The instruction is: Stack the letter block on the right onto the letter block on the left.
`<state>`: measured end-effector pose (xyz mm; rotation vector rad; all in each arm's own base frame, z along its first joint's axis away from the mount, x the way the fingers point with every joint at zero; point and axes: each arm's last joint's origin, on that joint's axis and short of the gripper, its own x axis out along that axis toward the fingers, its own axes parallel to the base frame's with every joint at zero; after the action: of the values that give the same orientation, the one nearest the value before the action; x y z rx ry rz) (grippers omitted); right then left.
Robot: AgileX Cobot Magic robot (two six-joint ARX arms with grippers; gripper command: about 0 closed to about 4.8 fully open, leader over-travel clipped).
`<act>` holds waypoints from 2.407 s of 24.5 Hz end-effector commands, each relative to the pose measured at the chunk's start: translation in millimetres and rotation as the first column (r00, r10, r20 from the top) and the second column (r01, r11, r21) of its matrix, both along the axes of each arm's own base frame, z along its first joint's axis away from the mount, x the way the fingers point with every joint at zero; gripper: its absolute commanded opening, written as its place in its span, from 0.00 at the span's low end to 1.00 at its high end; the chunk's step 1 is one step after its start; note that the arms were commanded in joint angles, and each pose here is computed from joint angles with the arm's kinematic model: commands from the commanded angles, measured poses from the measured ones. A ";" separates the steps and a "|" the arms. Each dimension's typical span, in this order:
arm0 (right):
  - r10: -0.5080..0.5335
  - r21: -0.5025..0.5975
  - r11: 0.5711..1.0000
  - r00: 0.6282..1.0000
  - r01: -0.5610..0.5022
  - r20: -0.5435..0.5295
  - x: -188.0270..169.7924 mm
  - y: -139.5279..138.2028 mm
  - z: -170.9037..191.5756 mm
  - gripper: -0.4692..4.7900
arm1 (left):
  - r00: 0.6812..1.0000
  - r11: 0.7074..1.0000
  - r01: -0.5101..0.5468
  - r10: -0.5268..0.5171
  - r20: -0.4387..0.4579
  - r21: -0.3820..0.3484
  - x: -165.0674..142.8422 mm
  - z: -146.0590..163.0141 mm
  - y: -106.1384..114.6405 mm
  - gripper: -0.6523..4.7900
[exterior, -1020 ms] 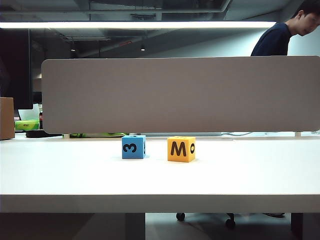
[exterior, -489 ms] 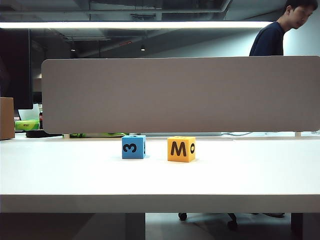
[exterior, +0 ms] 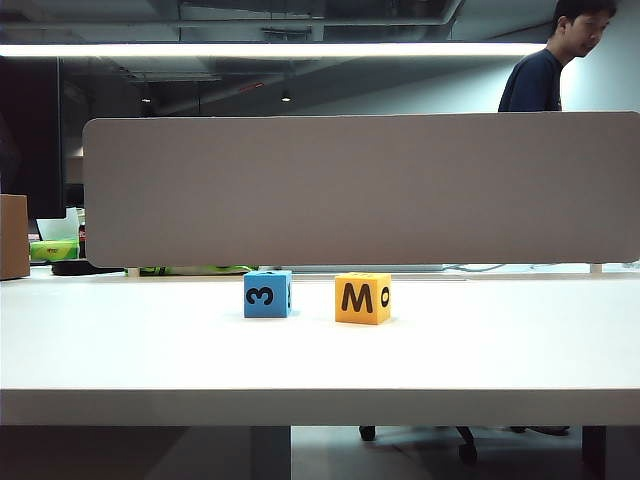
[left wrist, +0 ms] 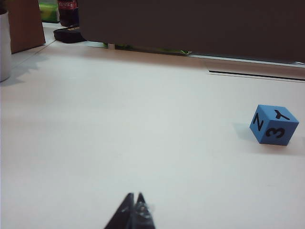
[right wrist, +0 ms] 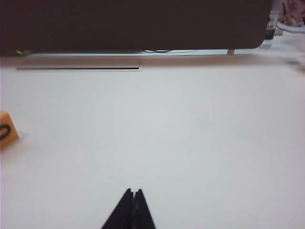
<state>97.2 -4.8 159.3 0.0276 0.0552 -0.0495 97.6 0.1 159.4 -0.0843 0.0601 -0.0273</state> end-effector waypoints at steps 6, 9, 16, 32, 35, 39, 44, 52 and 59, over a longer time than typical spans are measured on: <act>0.027 0.249 0.965 0.979 -0.078 0.202 -16.3 2.1 62.6 0.08 | 0.982 0.992 0.122 -0.118 0.151 -0.018 -10.5 46.4 -3.7 0.11; 0.090 0.236 0.961 0.971 -0.143 0.223 -32.7 4.7 94.3 0.08 | 0.942 0.952 0.293 -0.270 0.197 -0.094 -17.8 64.7 -8.4 0.11; 0.311 0.079 0.944 0.945 -0.319 0.101 -71.0 12.7 166.6 0.08 | 0.813 0.790 0.582 -0.562 0.151 -0.193 -30.4 79.0 -16.9 0.11; 0.554 0.160 0.816 0.670 -0.556 -0.494 79.4 47.0 233.3 0.42 | 0.890 0.888 0.441 -0.451 -0.068 -0.127 -42.7 92.3 -13.7 0.11; 0.489 0.079 0.827 0.644 -0.556 -0.588 98.6 65.3 218.6 0.46 | 0.911 0.918 0.394 -0.397 -0.111 -0.054 -42.3 103.6 -12.0 0.11; 0.408 -0.070 0.804 0.634 -0.591 -0.657 116.9 85.2 203.9 0.50 | 0.917 0.926 0.377 -0.378 -0.131 -0.032 -34.7 114.5 -11.3 0.11; 0.364 -0.128 0.797 0.638 -0.591 -0.679 148.9 99.3 189.6 0.50 | 0.923 0.928 0.371 -0.371 -0.103 -0.016 -22.8 121.3 -10.9 0.11; 0.344 -0.108 0.796 0.591 -0.596 -0.729 196.6 115.8 181.1 0.50 | 0.937 0.938 0.345 -0.344 -0.055 0.009 -19.6 126.6 -10.2 0.11; 0.324 -0.091 0.798 0.551 -0.595 -0.769 237.0 127.9 156.7 0.64 | 0.947 0.951 0.311 -0.309 -0.085 0.004 -12.1 116.8 -9.0 0.11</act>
<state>328.8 120.8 315.5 -0.3740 0.8964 0.4907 82.5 -9.1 278.3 -0.0622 0.1567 -0.3458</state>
